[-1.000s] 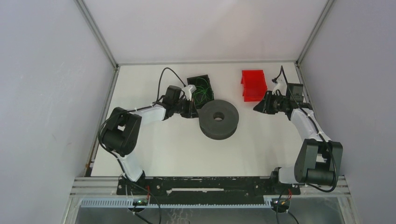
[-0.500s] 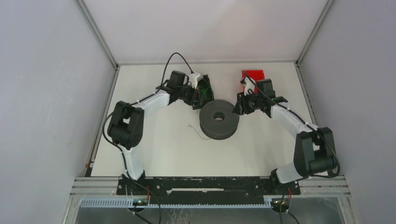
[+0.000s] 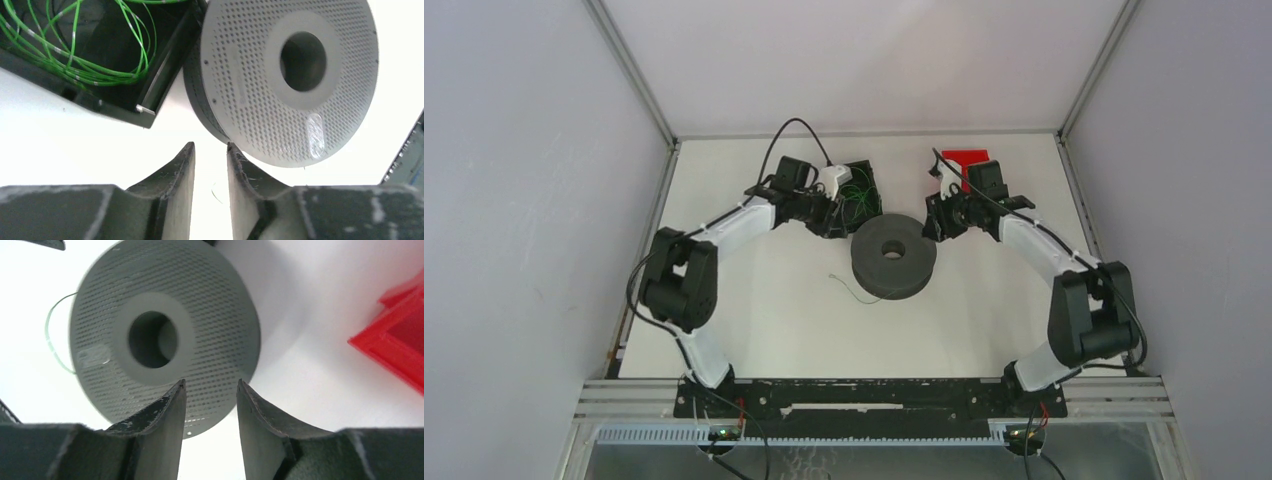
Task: Wrap the cables
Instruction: Wrap the cable around the cable reel.
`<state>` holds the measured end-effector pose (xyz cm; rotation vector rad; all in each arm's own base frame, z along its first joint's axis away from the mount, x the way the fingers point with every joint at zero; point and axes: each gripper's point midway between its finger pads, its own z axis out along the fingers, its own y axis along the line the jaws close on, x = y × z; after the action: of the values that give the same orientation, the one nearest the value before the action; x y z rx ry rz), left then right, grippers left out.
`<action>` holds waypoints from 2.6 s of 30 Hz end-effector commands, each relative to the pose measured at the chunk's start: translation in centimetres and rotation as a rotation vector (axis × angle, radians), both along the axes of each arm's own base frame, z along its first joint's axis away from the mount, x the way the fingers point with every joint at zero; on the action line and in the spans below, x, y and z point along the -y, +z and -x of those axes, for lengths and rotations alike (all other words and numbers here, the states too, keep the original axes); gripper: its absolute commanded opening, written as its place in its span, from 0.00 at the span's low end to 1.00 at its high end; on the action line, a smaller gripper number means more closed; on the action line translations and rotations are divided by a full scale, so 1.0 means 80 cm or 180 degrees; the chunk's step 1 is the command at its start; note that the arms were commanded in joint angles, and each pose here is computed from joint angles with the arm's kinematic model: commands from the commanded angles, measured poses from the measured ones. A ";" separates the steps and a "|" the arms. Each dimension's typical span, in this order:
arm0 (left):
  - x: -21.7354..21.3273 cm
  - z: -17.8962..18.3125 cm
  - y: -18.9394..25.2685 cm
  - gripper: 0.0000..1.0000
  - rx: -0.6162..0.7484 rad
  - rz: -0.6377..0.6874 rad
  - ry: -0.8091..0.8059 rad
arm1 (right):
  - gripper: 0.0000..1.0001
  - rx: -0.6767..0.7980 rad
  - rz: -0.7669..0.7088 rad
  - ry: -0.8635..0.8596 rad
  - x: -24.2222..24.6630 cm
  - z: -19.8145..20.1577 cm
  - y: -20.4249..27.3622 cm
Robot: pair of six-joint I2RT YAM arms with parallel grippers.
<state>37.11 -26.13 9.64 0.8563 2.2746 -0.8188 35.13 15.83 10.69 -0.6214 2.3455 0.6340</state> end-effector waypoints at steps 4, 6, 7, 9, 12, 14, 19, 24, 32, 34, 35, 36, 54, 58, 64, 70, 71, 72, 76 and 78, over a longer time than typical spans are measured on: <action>-0.045 0.085 0.051 0.61 0.0371 -0.0100 -0.0869 | 0.51 0.0590 -0.0009 0.0671 -0.038 0.034 0.075; -0.056 0.109 0.044 0.77 0.0409 -0.0254 -0.1101 | 0.51 0.0513 -0.0027 0.0632 -0.038 0.036 0.071; -0.064 0.119 0.039 0.81 0.0419 -0.0393 -0.1256 | 0.51 0.0480 -0.0032 0.0631 -0.039 0.037 0.069; -0.079 0.129 0.030 0.85 0.0525 -0.0693 -0.1525 | 0.50 0.0428 -0.0044 0.0626 -0.039 0.040 0.067; -0.093 0.126 0.021 0.91 0.0886 -0.0998 -0.1904 | 0.50 0.0388 -0.0079 0.0595 -0.038 0.042 0.065; -0.092 0.119 0.017 0.93 0.1193 -0.1113 -0.2081 | 0.50 0.0398 -0.0101 0.0579 -0.037 0.043 0.066; -0.071 0.119 0.001 0.91 0.1675 -0.1332 -0.2691 | 0.50 0.0404 -0.0107 0.0505 -0.028 0.043 0.066; -0.045 0.109 -0.020 0.83 0.1730 -0.1513 -0.2946 | 0.50 0.0389 -0.0190 0.0402 -0.015 0.040 0.067; -0.014 0.101 -0.047 0.65 0.1706 -0.1553 -0.3062 | 0.49 0.0336 -0.0281 0.0299 -0.003 0.037 0.066; -0.007 0.096 -0.046 0.57 0.1705 -0.1514 -0.2967 | 0.49 0.0316 -0.0294 0.0288 -0.002 0.037 0.064; -0.004 0.093 -0.045 0.51 0.1723 -0.1508 -0.2908 | 0.49 0.0300 -0.0304 0.0293 -0.003 0.037 0.062; -0.004 0.090 -0.046 0.44 0.1732 -0.1518 -0.2876 | 0.49 0.0279 -0.0317 0.0305 -0.005 0.037 0.060; -0.062 0.003 -0.014 0.00 0.2052 -0.2163 -0.2091 | 0.47 0.0106 -0.0229 0.0358 -0.091 0.033 0.012; -0.075 -0.014 -0.009 0.00 0.1957 -0.2317 -0.1939 | 0.46 -0.0065 -0.0112 0.0442 -0.094 0.043 -0.014; -0.076 -0.051 0.017 0.00 0.1823 -0.2377 -0.1412 | 0.43 -0.0140 -0.0011 0.0591 -0.093 0.054 -0.034; -0.074 -0.077 0.021 0.00 0.1577 -0.2438 -0.1040 | 0.40 -0.0150 -0.0093 0.0712 -0.098 0.069 -0.039; -0.073 -0.080 0.022 0.00 0.1544 -0.2437 -0.0996 | 0.40 -0.0127 -0.0106 0.0716 -0.098 0.069 -0.038; -0.071 -0.084 0.024 0.00 0.1511 -0.2426 -0.0944 | 0.40 -0.0133 -0.0113 0.0716 -0.098 0.070 -0.038; -0.061 -0.094 0.033 0.00 0.1354 -0.2332 -0.0746 | 0.38 -0.0210 -0.0190 0.0715 -0.100 0.076 -0.038; -0.053 -0.098 0.042 0.00 0.1259 -0.2262 -0.0635 | 0.38 -0.0225 -0.0278 0.0707 -0.101 0.078 -0.035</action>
<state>43.46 -21.32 9.66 1.6012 2.0637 0.1384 30.23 23.82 7.38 -0.8460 2.3173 0.7980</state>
